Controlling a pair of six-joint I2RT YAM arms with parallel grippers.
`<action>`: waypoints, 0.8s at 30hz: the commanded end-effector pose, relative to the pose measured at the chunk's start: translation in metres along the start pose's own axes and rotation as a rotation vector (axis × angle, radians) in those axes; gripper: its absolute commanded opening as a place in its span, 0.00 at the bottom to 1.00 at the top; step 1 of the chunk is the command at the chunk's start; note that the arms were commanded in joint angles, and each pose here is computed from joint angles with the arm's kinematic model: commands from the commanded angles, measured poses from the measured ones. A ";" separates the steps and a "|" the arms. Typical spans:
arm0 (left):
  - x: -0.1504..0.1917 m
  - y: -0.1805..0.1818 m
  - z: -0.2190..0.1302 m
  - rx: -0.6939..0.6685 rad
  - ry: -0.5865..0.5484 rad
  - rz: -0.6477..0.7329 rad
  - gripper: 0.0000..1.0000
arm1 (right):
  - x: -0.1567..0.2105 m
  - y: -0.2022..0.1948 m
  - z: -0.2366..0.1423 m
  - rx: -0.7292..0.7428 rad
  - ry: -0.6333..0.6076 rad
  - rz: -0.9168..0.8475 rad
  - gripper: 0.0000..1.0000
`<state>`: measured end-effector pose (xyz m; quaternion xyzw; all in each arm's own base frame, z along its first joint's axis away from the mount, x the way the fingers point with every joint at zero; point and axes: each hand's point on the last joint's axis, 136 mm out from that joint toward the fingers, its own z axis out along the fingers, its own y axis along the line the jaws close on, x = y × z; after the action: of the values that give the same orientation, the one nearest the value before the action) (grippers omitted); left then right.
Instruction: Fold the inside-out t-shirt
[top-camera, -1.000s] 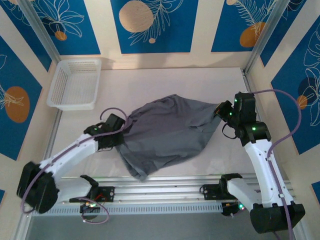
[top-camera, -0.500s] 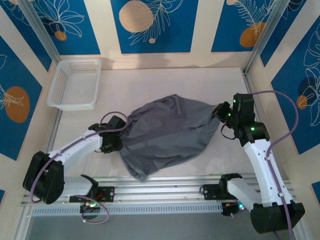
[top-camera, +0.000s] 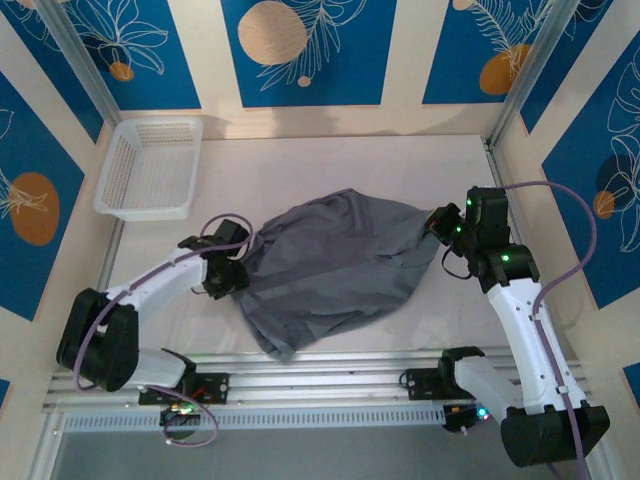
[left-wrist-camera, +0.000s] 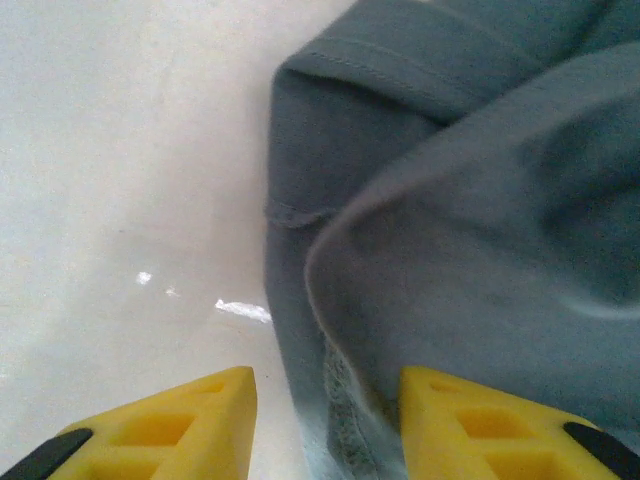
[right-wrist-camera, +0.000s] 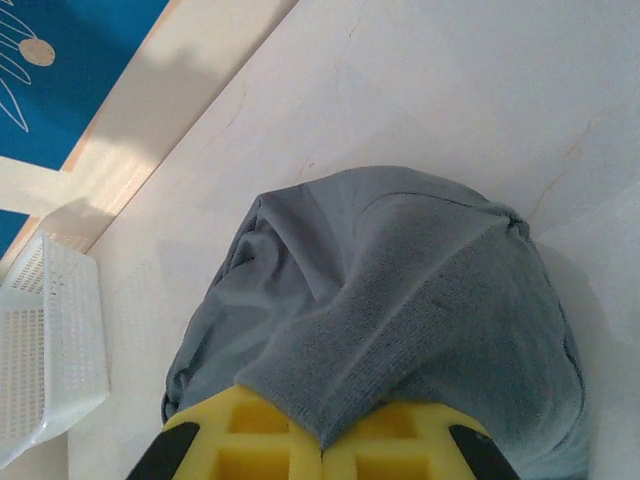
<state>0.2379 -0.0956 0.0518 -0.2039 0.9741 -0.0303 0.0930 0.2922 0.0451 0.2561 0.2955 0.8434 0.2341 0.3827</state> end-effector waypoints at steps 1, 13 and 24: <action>0.005 0.007 0.007 0.021 0.048 -0.029 0.35 | 0.000 0.005 -0.005 -0.031 -0.006 0.007 0.00; 0.003 -0.003 -0.003 0.144 0.019 -0.060 0.00 | 0.000 0.007 -0.004 -0.036 -0.004 0.016 0.00; -0.166 -0.057 -0.411 0.684 -0.907 0.065 0.00 | -0.178 0.178 -0.223 -0.439 -0.870 -0.408 0.00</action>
<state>0.3556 -0.0978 0.3635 -0.1671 0.8520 -0.2552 0.4255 0.3181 0.0391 0.4366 0.1732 0.7488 0.2351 0.5950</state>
